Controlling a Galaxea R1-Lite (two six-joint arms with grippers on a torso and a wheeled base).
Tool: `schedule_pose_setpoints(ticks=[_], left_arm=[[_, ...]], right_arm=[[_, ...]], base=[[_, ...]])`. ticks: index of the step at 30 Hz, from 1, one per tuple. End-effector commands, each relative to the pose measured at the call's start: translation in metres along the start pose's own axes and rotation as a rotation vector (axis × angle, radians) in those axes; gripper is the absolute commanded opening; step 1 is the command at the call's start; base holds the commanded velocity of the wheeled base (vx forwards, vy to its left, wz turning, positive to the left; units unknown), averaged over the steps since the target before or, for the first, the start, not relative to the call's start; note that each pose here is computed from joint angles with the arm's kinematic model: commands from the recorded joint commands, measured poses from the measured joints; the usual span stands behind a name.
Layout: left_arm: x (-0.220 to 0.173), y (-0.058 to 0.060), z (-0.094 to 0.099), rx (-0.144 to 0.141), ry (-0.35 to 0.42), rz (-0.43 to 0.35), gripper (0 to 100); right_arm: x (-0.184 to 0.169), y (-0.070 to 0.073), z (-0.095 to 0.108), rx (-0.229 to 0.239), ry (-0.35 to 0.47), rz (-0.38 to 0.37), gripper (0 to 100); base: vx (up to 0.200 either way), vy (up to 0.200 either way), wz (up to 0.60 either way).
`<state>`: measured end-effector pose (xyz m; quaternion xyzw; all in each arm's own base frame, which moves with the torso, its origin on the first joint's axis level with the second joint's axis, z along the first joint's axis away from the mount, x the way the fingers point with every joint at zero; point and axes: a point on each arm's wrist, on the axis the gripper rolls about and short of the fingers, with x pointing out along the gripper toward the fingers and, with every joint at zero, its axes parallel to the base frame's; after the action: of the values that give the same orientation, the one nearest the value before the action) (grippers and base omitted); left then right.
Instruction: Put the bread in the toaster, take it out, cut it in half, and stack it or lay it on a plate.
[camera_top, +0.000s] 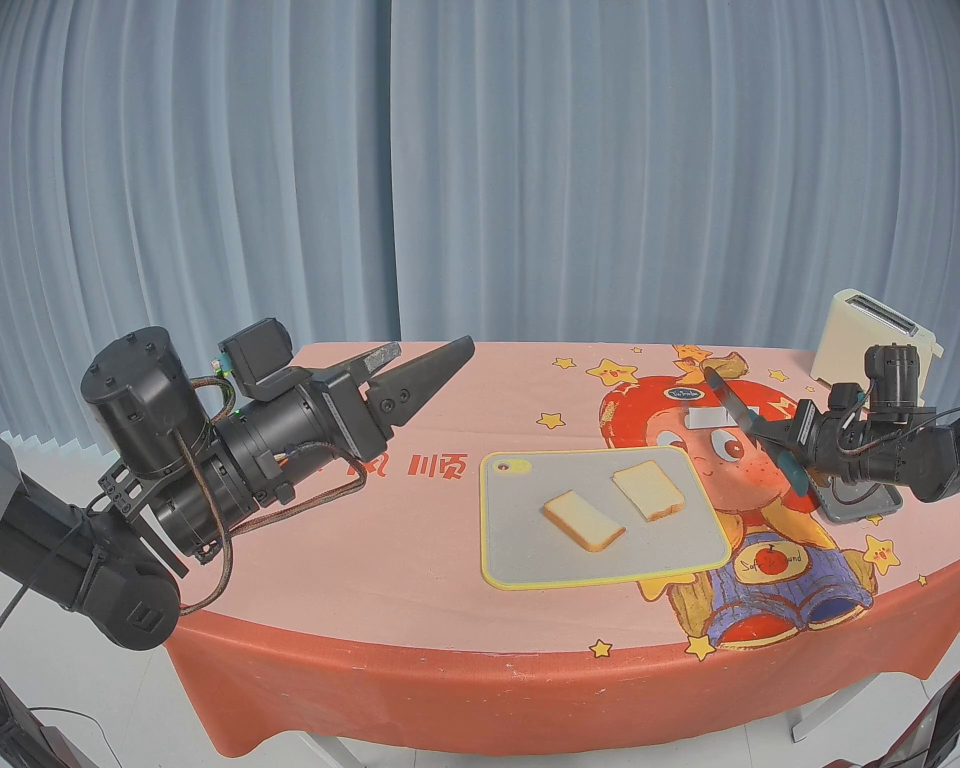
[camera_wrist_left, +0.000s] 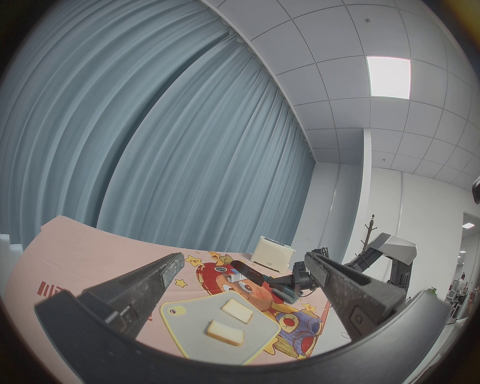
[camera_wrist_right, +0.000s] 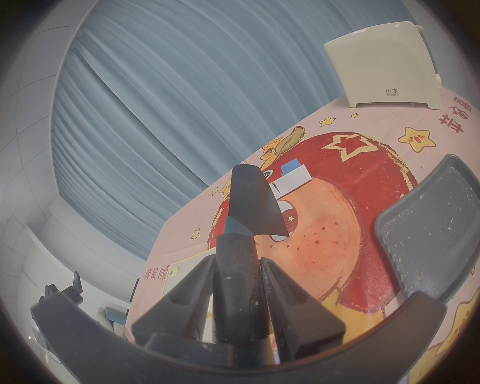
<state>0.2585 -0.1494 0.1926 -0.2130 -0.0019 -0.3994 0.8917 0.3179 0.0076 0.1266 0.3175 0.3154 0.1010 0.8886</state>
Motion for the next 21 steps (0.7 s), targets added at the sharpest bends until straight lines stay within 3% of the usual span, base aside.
schedule_pose_setpoints(ticks=[1, 21], left_arm=[[0.0004, 0.0006, -0.001, -0.001, 0.003, 0.002, 100], [-0.0005, 0.0011, -0.0025, -0.002, 0.009, 0.005, 100]], right_arm=[[0.0002, -0.0001, 0.0009, 0.001, -0.003, 0.001, 0], [0.0047, -0.0057, 0.0026, 0.003, -0.022, 0.001, 0]], base=[[0.0, 0.0, 0.0], [0.0, 0.0, 0.0]])
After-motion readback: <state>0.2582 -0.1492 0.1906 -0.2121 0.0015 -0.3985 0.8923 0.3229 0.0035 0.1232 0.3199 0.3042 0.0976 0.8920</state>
